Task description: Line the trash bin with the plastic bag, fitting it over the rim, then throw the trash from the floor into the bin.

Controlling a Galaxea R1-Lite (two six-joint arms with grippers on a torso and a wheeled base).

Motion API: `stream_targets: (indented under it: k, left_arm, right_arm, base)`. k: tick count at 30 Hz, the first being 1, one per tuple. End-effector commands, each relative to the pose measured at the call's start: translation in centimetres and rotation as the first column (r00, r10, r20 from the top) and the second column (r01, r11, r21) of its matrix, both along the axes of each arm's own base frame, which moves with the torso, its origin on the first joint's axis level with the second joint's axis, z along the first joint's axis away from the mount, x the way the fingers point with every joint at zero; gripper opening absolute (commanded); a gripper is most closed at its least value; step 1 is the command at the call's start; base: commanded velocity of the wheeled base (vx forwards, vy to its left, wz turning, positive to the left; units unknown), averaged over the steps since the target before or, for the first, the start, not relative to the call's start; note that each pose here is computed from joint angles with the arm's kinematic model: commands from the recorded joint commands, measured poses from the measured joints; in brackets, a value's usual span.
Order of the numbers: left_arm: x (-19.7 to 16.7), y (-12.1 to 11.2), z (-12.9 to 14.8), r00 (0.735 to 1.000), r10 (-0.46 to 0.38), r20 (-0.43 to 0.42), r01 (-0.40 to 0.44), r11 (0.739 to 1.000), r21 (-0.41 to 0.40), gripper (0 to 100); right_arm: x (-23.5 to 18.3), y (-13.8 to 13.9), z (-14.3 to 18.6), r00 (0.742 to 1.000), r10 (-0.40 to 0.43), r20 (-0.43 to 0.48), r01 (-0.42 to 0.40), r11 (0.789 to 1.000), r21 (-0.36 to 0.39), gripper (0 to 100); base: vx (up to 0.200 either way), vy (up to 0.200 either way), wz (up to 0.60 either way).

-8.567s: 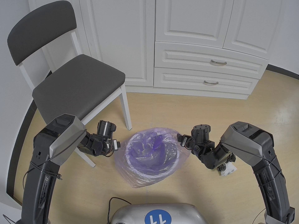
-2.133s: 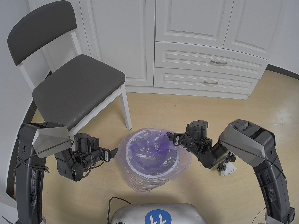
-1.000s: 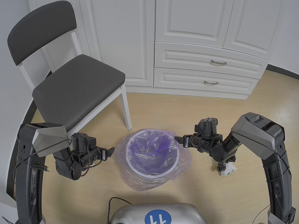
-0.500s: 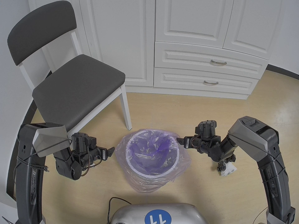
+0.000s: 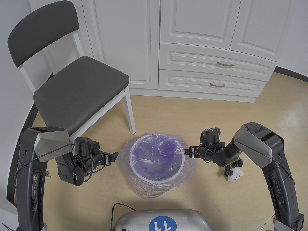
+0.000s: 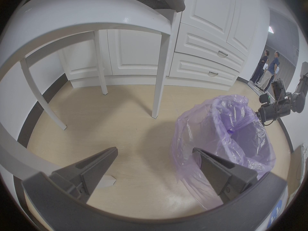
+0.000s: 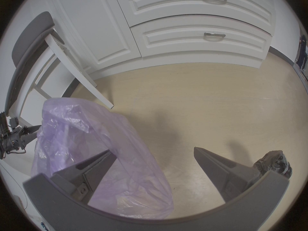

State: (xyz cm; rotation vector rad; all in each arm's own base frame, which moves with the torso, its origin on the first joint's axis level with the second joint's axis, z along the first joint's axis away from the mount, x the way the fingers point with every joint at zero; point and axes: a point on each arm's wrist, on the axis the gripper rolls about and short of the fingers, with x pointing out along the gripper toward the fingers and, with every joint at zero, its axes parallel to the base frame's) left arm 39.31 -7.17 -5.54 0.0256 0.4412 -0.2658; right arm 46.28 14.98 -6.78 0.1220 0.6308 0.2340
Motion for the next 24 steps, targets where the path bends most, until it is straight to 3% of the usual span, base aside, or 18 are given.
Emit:
stream_targets:
  k: [1,13,18,24]
  left_arm:
    - [0.0,0.0,-0.1,1.000,-0.001,-0.002,0.001,1.000,0.000,100]
    - [0.0,0.0,0.0,1.000,0.000,-0.001,0.000,1.000,0.000,100]
    - [0.0,-0.1,0.0,1.000,-0.001,-0.001,0.001,1.000,0.000,100]
    - [0.0,0.0,0.0,1.000,0.000,0.001,0.000,1.000,0.000,100]
  right_arm:
    - [0.3,0.1,0.0,1.000,-0.003,-0.003,0.003,1.000,0.001,100]
    - [-1.0,-0.2,7.3,0.996,-0.002,0.093,-0.001,0.999,0.039,100]
    - [-1.1,1.7,6.7,0.990,-0.003,0.138,-0.010,0.996,0.090,100]
    - [-0.6,2.6,4.6,0.984,-0.022,0.175,0.004,0.995,0.099,100]
  base:
    - [0.000,0.000,0.00]
    - [0.000,0.000,0.00]
    - [0.000,0.000,0.00]
    - [0.000,0.000,0.00]
